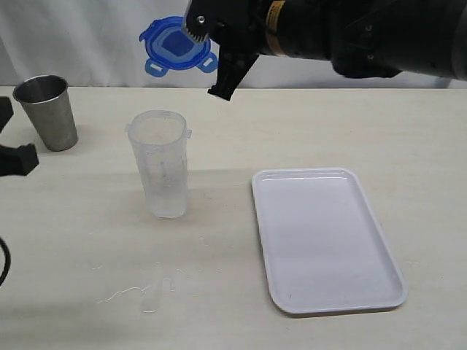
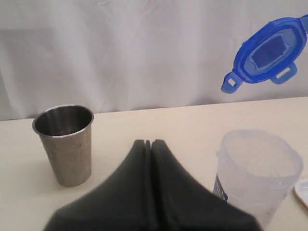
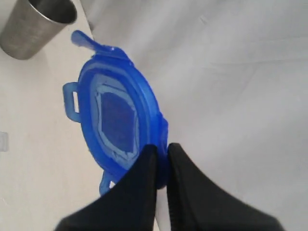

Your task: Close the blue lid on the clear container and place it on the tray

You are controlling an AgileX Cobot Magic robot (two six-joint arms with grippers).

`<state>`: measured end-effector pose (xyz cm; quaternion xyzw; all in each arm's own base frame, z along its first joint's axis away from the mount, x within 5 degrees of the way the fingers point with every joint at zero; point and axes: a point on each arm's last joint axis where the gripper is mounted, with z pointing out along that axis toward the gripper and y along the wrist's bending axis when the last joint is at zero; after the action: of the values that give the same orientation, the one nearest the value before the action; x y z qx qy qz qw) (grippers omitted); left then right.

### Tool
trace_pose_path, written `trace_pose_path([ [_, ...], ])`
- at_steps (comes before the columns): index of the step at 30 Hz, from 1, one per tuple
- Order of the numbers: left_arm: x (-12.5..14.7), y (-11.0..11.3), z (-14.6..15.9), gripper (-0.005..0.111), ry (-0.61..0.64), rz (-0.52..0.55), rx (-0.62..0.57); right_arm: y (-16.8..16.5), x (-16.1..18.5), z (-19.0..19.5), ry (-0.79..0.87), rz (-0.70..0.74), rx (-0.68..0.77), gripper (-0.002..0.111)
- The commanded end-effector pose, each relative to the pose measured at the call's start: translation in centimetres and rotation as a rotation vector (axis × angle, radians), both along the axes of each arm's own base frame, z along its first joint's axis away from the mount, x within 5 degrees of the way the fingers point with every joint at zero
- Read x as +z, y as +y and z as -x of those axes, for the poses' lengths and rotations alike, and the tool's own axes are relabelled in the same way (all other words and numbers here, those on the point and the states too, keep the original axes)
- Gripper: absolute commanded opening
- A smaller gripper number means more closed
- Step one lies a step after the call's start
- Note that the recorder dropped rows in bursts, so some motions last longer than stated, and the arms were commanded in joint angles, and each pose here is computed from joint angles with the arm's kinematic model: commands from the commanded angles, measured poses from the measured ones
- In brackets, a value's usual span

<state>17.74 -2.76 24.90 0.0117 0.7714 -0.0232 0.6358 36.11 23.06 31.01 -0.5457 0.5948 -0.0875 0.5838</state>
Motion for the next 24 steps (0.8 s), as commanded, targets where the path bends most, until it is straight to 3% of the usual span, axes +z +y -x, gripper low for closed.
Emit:
trace_pose_path([
  [1, -1.4, 0.8, 2.1, 0.000, -0.035, 0.033, 0.032, 0.9, -1.0, -0.3, -0.024, 0.054, -0.052, 0.004],
  [14, -1.8, 1.2, 2.9, 0.000, -0.067, 0.034, 0.052, 4.1, -1.2, 2.6, -0.076, 0.105, -0.107, 0.004],
  [19, -1.8, 1.2, 2.9, 0.000, -0.064, 0.034, 0.050, 3.8, -2.6, 3.5, -0.107, 0.216, -0.213, 0.004],
  [24, -1.9, 1.2, 2.9, 0.000, -0.062, 0.034, 0.049, 4.1, -3.6, 4.6, -0.071, 0.221, -0.177, 0.004],
])
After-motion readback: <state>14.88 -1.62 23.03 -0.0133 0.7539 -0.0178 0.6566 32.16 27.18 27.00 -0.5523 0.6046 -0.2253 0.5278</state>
